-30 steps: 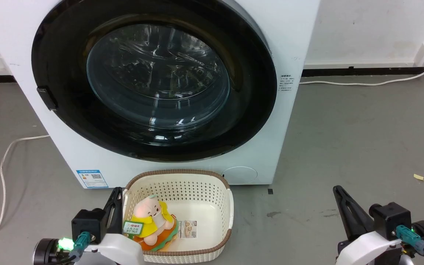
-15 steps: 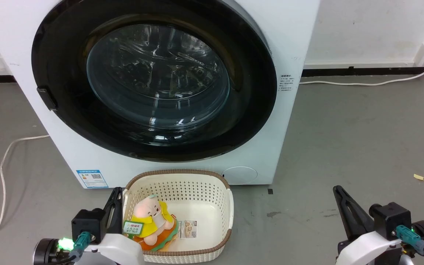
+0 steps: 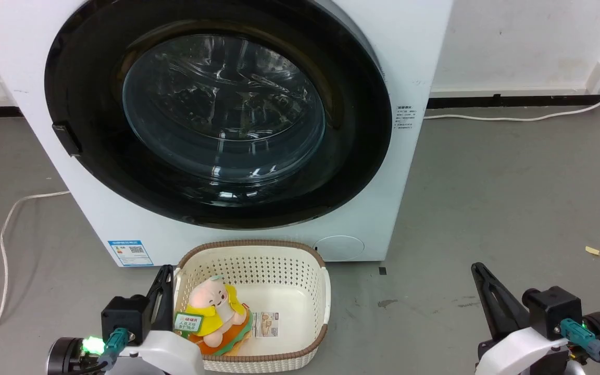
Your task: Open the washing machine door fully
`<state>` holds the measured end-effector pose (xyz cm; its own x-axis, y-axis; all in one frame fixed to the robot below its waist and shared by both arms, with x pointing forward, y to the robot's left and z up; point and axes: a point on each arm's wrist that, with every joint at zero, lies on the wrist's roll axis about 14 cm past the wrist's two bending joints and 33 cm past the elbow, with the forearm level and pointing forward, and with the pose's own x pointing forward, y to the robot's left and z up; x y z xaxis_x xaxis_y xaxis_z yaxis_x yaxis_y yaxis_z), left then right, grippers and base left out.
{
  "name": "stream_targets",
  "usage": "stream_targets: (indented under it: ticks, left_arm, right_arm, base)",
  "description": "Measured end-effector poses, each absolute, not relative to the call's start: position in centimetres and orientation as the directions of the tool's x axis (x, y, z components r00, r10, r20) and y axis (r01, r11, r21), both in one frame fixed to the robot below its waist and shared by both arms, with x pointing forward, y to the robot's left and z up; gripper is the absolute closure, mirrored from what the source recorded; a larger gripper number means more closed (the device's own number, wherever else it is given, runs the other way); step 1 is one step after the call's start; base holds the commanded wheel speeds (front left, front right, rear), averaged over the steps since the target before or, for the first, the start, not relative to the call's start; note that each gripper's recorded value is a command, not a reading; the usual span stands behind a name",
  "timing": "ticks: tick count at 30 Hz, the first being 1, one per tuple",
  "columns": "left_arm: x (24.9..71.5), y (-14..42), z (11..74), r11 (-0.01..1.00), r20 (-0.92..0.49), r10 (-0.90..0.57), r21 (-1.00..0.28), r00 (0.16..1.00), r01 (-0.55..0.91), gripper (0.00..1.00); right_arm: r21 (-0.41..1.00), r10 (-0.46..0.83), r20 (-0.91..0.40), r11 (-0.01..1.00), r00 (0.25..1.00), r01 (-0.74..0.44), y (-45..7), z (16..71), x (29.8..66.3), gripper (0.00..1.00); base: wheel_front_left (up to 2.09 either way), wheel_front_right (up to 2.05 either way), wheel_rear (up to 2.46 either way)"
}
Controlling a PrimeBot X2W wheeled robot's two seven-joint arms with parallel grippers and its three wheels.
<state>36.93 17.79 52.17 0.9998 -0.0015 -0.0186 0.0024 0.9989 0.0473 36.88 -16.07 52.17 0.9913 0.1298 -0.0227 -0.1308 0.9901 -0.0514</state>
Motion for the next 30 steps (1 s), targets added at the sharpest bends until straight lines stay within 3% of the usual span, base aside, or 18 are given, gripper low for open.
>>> stream_targets:
  ticks: [2,3,7,8,9,30]
  left_arm:
    - [36.93,17.79,52.17,0.999,-0.019,-0.001,0.047,1.000,0.002,1.00]
    - [36.92,17.78,52.16,0.999,-0.019,-0.002,0.047,1.000,0.003,0.00]
    - [36.91,17.78,52.13,0.999,-0.020,-0.002,0.047,1.000,0.003,0.00]
    - [36.91,17.78,52.13,0.999,-0.020,-0.002,0.047,1.000,0.003,1.00]
    - [36.91,17.78,52.13,0.999,-0.020,-0.002,0.047,1.000,0.003,0.00]
    - [37.13,17.05,52.15,0.999,0.002,-0.024,0.047,1.000,0.024,0.00]
  right_arm:
    - [-0.051,0.130,-0.023,0.990,0.991,-0.131,-16.06,52.17,36.88,1.00]
    - [-0.051,0.130,-0.023,0.990,0.991,-0.131,-16.07,52.16,36.87,0.00]
    - [-0.051,0.130,-0.024,0.990,0.991,-0.131,-16.06,52.14,36.86,0.00]
    - [-0.051,0.130,-0.024,0.990,0.991,-0.131,-16.06,52.14,36.86,1.00]
    - [-0.051,0.130,-0.024,0.990,0.991,-0.132,-16.05,52.14,36.86,0.00]
    - [-0.022,0.123,-0.006,0.992,0.992,-0.123,-16.35,52.08,37.17,0.00]
  base:
    - [0.00,0.00,0.00]
    - [0.00,0.00,0.00]
    - [0.00,0.00,0.00]
    - [0.00,0.00,0.00]
    - [0.00,0.00,0.00]
    - [0.00,0.00,0.00]
